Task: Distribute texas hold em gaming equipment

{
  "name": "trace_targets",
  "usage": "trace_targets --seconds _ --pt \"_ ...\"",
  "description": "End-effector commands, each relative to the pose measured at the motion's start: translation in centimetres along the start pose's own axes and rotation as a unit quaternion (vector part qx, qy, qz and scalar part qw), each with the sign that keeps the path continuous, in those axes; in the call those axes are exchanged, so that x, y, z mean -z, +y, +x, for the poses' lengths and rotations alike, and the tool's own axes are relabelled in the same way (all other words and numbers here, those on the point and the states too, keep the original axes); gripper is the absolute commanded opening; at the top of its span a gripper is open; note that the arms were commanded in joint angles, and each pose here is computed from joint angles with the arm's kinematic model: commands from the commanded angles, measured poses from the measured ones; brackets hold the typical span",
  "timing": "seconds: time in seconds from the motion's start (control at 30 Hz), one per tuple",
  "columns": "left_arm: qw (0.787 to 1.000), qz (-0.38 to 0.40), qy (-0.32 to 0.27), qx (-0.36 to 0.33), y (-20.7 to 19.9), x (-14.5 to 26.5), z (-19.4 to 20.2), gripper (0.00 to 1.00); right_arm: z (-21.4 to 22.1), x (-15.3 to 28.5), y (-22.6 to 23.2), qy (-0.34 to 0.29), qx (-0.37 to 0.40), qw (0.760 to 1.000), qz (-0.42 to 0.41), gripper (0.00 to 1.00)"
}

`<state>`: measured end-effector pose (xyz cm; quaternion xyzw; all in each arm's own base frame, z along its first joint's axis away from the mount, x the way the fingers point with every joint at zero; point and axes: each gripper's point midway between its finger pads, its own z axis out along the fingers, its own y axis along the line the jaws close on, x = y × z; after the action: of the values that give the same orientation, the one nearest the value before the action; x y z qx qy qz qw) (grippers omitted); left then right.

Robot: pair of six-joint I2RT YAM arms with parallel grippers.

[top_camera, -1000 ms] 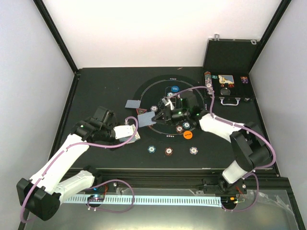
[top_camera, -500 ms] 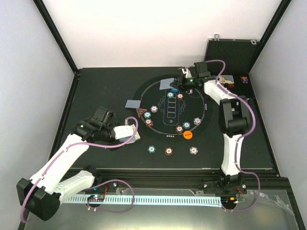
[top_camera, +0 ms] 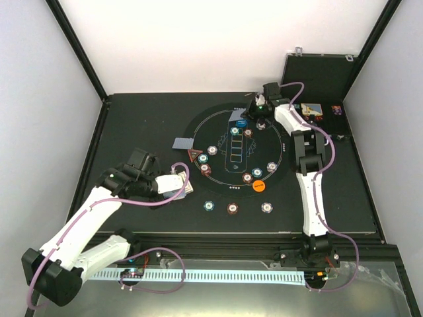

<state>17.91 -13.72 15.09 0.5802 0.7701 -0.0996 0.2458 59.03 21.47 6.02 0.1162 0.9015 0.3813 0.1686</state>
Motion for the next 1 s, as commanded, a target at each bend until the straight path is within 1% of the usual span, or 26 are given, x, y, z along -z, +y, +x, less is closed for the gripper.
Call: trace_targets --seconds 0.0,0.07,0.17,0.2,0.23,0.3,0.4,0.5,0.57,0.67,0.77,0.87,0.97 --pt "1.0 -0.002 -0.004 0.002 -0.1 0.5 0.0 0.07 -1.8 1.8 -0.8 -0.03 -0.005 0.999 0.04 0.13" --pt "1.0 -0.001 -0.007 0.002 -0.2 0.5 -0.1 0.07 -1.8 2.8 -0.6 -0.033 0.005 0.998 0.052 0.24" --pt "1.0 0.001 -0.011 0.002 -0.2 0.6 -0.4 0.07 -1.5 4.9 0.8 -0.041 0.025 0.997 0.054 0.44" --pt "1.0 0.002 -0.012 0.003 -0.2 0.6 -0.5 0.07 -1.3 5.6 1.3 -0.045 0.032 0.997 0.05 0.52" --pt "1.0 0.003 -0.013 0.004 -0.2 0.6 -0.5 0.07 -1.1 6.5 2.1 -0.05 0.039 0.997 0.045 0.57" --pt "1.0 0.006 -0.017 0.006 -0.2 0.6 -0.8 0.07 -0.1 8.2 3.4 -0.055 0.048 0.997 0.034 0.64" --pt "1.0 0.007 -0.02 0.008 -0.2 0.6 -0.9 0.07 2.7 10.8 5.8 -0.055 0.067 0.996 0.009 0.7" --pt "1.0 0.008 -0.025 0.01 -0.1 0.7 -1.2 0.07 7.3 12.2 8.7 -0.042 0.093 0.994 -0.03 0.77" --pt "0.999 0.01 -0.028 0.012 -0.1 0.7 -1.4 0.07 12.0 12.1 10.9 -0.009 0.106 0.991 -0.077 0.81" --pt "0.999 0.015 -0.03 0.015 -0.1 0.8 -1.6 0.07 18.8 12.2 12.9 0.038 0.117 0.984 -0.13 0.87" --pt "0.999 0.016 -0.034 0.014 -0.2 0.9 -1.8 0.07 25.1 12.3 14.8 0.087 0.124 0.971 -0.184 0.93" --pt "0.999 0.016 -0.036 0.013 -0.2 0.9 -1.8 0.07 29.6 13.0 16.3 0.122 0.113 0.956 -0.241 0.98" --pt "0.999 0.017 -0.036 0.012 -0.1 1.0 -1.9 0.07 32.8 13.0 16.8 0.151 0.112 0.948 -0.257 0.99"
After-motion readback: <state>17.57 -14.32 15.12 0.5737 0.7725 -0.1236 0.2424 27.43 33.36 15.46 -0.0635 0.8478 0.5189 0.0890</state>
